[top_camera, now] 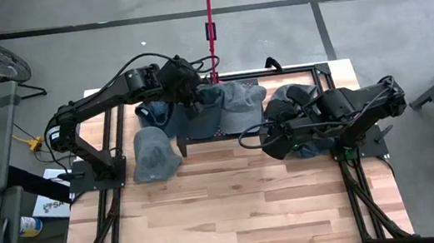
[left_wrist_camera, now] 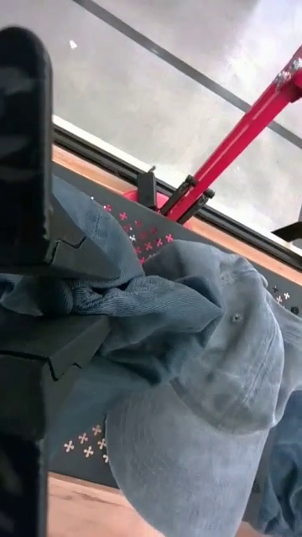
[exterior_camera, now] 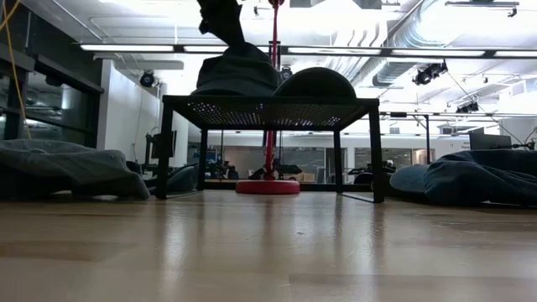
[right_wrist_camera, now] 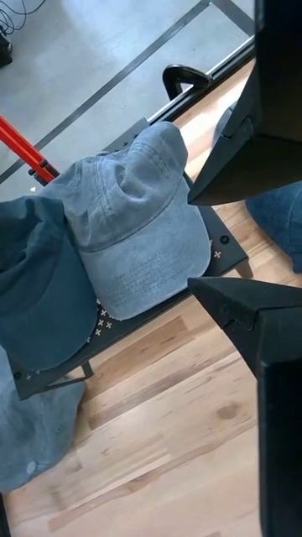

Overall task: Pick & Place hat
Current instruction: Put the lower left black cap on the shelf, then stack the left gray cap on the gray cap

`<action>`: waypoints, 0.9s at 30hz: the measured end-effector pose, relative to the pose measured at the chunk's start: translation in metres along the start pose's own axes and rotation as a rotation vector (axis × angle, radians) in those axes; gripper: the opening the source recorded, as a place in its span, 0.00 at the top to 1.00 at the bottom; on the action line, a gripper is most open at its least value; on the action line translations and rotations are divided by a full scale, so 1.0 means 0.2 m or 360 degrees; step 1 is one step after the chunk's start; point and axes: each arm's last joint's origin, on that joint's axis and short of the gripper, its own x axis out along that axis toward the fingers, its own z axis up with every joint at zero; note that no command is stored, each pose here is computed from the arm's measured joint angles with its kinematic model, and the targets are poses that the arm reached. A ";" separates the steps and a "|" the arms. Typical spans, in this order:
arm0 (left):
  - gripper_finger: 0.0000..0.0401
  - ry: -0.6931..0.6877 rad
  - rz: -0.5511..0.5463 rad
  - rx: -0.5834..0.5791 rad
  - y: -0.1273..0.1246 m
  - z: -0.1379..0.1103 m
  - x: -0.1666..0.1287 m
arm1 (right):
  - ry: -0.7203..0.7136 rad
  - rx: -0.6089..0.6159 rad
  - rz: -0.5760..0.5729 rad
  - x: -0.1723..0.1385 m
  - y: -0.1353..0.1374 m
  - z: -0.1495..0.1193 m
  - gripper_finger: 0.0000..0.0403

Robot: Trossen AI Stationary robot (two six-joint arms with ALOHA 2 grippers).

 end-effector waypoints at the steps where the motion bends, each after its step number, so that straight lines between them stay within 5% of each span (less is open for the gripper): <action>1: 0.85 0.0000 -0.0005 0.0001 0.00 0.00 0.00 | 0.0001 0.0005 -0.0001 0.00 0.00 0.00 0.65; 5: 0.78 0.0000 -0.0049 0.0025 0.00 0.00 0.00 | 0.0001 0.0010 -0.0001 0.00 0.00 0.00 0.65; 17: 0.37 -0.0117 -0.0090 0.0024 0.01 0.02 -0.09 | 0.0004 0.0036 -0.0004 0.00 0.00 0.00 0.65; 27: 0.31 -0.0288 -0.0107 -0.0007 0.07 0.11 -0.35 | 0.0056 0.0237 -0.0056 0.00 -0.02 -0.02 0.65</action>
